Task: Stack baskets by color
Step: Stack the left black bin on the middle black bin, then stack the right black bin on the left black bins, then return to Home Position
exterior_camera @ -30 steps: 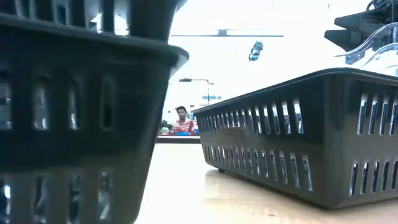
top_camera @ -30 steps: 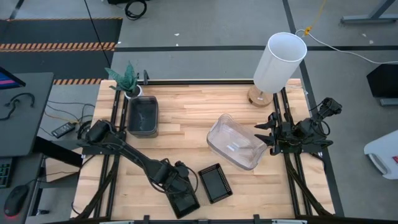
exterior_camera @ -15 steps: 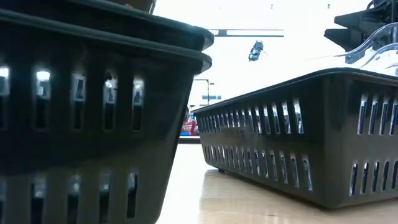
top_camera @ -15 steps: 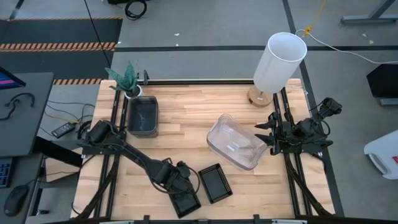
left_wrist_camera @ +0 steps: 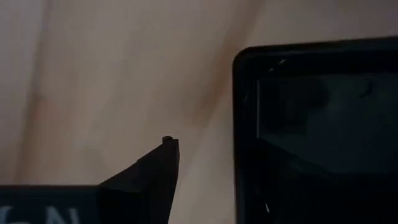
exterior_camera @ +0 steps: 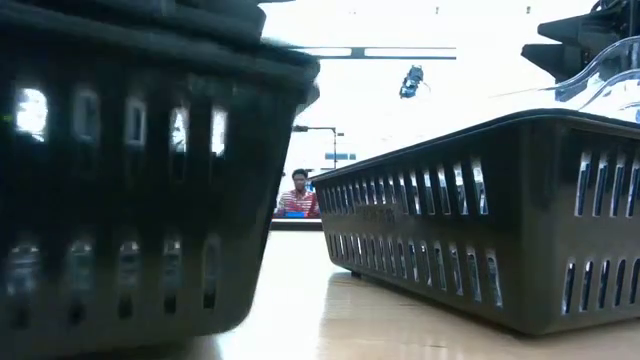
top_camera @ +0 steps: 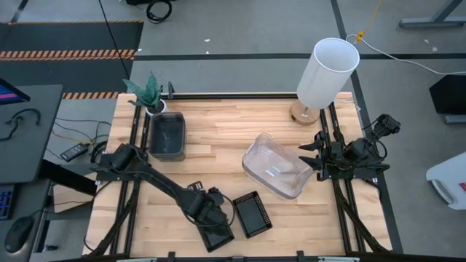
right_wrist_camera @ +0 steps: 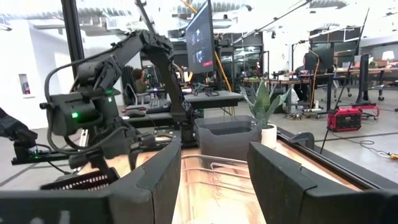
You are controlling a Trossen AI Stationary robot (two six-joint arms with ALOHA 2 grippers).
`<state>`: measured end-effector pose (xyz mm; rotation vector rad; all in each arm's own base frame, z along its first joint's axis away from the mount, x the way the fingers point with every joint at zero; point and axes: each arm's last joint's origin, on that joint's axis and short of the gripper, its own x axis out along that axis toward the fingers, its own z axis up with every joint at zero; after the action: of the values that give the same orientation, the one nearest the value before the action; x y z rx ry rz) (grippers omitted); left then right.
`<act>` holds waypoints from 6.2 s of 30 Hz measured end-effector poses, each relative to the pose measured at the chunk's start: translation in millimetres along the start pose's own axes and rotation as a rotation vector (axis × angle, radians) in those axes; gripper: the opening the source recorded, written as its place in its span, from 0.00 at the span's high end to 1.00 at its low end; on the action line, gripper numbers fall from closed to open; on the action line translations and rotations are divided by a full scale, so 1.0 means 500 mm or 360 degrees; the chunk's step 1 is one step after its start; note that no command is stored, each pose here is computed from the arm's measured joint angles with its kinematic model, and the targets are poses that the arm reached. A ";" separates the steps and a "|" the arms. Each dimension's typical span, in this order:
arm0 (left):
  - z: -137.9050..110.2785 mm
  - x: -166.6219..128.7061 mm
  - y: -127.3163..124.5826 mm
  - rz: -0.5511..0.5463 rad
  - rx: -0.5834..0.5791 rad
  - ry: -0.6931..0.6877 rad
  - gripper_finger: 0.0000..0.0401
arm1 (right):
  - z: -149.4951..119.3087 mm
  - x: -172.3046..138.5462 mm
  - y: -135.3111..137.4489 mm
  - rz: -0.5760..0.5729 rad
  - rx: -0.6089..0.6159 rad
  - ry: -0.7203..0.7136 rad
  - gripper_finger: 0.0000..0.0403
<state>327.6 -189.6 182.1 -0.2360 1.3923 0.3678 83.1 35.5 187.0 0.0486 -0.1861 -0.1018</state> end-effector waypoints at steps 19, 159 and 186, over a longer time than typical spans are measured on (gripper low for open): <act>0.065 -0.027 0.085 0.0424 0.0307 -0.0028 0.62 | 0.001 0.001 0.000 -0.0001 0.0008 -0.0010 0.53; -0.014 -0.107 0.145 0.0114 0.0383 -0.0523 0.74 | 0.010 0.002 0.000 -0.0007 0.0057 -0.0068 0.53; -0.146 -0.047 0.407 -0.0352 0.0004 -0.2091 0.99 | 0.010 0.002 0.000 -0.0007 0.0058 -0.0068 0.53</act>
<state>179.1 -32.2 203.7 -0.0937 0.0702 0.2418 82.9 35.3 192.2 0.0830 -0.2307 -0.1040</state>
